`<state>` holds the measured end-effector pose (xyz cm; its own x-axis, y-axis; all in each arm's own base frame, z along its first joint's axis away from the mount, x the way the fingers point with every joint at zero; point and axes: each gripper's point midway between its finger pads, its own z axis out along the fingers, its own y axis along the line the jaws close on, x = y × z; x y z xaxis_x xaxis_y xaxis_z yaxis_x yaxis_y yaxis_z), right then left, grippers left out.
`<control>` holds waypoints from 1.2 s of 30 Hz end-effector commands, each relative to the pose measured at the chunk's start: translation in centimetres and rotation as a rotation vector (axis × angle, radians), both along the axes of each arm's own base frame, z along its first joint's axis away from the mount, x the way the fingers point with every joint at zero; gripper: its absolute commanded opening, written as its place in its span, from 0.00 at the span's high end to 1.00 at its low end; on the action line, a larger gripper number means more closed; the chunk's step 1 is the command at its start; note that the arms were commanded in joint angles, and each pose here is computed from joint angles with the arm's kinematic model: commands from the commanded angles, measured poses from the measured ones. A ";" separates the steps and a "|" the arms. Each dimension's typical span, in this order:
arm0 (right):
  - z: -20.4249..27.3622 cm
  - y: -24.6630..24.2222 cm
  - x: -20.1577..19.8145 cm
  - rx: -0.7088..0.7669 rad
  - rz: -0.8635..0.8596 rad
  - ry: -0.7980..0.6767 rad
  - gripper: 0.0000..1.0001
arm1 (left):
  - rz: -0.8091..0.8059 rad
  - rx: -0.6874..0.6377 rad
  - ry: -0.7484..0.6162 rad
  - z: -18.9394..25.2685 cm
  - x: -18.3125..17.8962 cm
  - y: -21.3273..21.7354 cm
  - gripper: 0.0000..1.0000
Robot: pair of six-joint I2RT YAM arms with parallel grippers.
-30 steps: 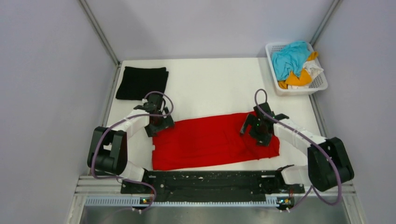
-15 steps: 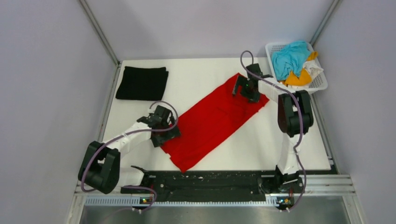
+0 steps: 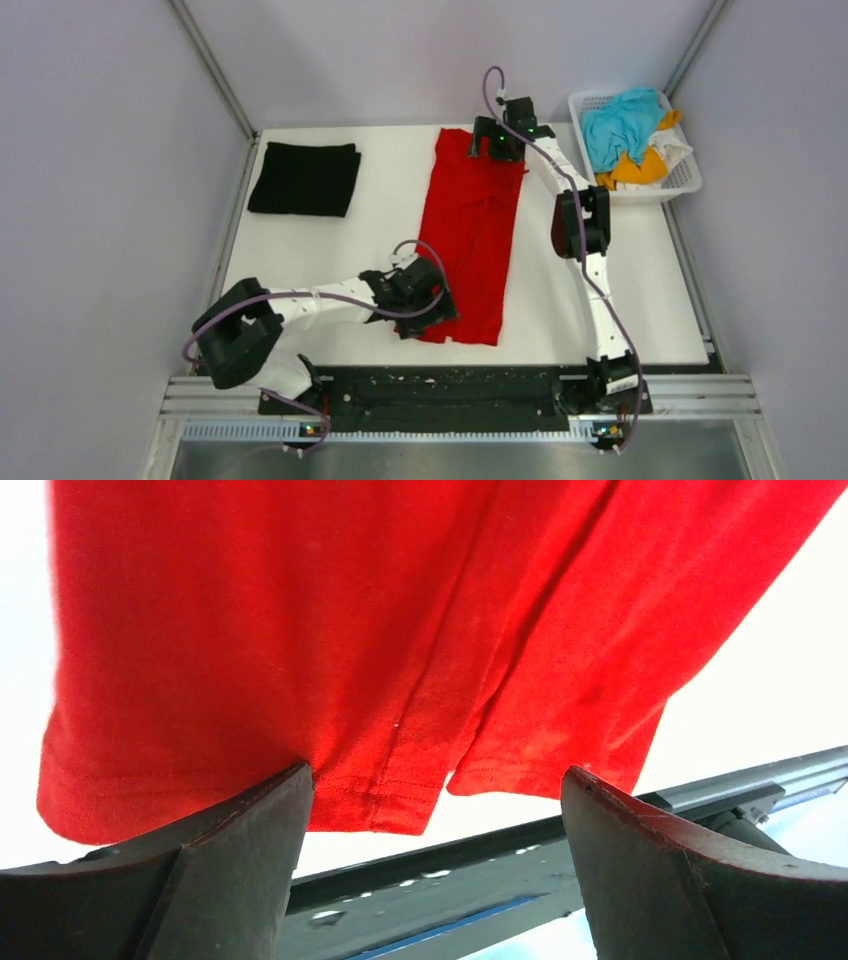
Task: Fold and stack the t-shirts
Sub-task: Rotate the tshirt 90 degrees, then grab the bottom of the folded rectangular tshirt with both arms
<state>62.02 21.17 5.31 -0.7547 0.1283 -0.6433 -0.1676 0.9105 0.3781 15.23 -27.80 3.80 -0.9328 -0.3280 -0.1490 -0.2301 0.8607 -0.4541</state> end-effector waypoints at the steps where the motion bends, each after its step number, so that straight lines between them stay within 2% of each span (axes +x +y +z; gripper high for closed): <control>1: -2.5 5.2 -1.1 -0.055 0.208 -0.069 0.01 | -0.026 -0.031 0.042 -0.5 -1.2 -4.8 0.01; 3: -2.6 5.6 -1.3 -0.131 0.243 -0.107 0.01 | -0.076 -0.007 0.041 -0.4 -1.8 -6.2 0.01; 7: 0.3 4.3 -0.2 -0.211 0.219 -0.184 0.01 | -0.085 0.100 0.004 0.3 -2.5 -5.2 0.01; 11: 7.1 4.5 0.7 -0.192 0.233 -0.311 0.01 | -0.074 0.082 -0.080 3.0 -2.1 -4.0 0.01; 15: 16.2 5.1 -0.4 -0.109 0.214 -0.426 0.01 | -0.094 0.075 -0.221 6.4 -0.3 -3.4 0.01; 17: 20.3 5.3 -1.9 -0.092 0.198 -0.461 0.01 | -0.085 0.095 -0.280 7.8 0.6 -2.7 0.01; 20: 24.5 3.2 -5.4 -0.107 0.114 -0.435 0.01 | -0.057 0.133 -0.300 8.4 0.8 -0.7 0.01; 23: 23.4 0.6 -10.7 -0.100 0.037 -0.301 0.01 | -0.023 0.140 -0.286 7.5 0.5 1.8 0.01; 26: 19.6 -1.3 -17.9 -0.054 -0.015 -0.162 0.01 | 0.029 0.134 -0.272 6.1 0.1 4.3 0.01; 27: 16.4 -2.2 -21.0 -0.052 -0.030 -0.089 0.01 | 0.042 0.122 -0.271 5.7 0.0 4.9 0.01; 30: 12.7 -3.4 -28.0 0.009 -0.056 -0.003 0.01 | 0.078 0.092 -0.254 4.2 -0.3 6.3 0.01; 36: 7.0 -4.3 -39.6 0.110 -0.021 0.172 0.02 | 0.040 -0.015 -0.219 2.0 -0.9 5.1 0.10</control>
<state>27.84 16.07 14.18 -0.7889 0.1460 -0.5970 -0.1212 0.9154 0.3840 13.66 -19.85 5.26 -0.8588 -0.3458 -0.3779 -0.1945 0.9027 -0.3839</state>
